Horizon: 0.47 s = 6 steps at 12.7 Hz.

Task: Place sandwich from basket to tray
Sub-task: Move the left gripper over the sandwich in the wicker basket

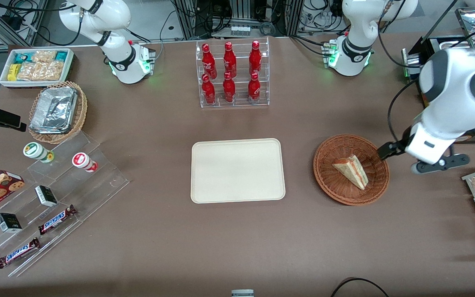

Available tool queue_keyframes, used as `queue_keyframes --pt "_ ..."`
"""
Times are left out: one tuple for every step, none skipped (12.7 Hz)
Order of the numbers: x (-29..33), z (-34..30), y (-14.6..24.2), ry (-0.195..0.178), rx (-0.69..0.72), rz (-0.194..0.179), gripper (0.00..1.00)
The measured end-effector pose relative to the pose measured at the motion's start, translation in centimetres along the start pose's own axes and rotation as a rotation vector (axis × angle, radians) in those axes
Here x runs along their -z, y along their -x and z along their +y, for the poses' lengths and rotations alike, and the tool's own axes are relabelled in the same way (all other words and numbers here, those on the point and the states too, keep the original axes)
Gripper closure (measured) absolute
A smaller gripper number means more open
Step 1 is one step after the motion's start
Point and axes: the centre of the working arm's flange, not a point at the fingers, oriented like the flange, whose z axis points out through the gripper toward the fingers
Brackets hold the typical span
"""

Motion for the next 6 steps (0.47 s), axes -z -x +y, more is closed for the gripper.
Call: queue_keyframes --pt "-1.5 0.9 0.3 -0.002 0.068 -0.006 0.00" --pt "-2.9 1.8 0.7 -0.009 0.129 -0.019 0.00" --pt "-4.6 2.6 1.3 -0.013 0.172 -0.027 0.00" --pt "-6.4 3.2 1.9 -0.011 0.211 -0.024 0.00" --pt "-8.2 3.4 2.5 -0.004 0.255 -0.016 0.00" --pt "-9.8 3.3 3.1 0.005 0.289 -0.006 0.00"
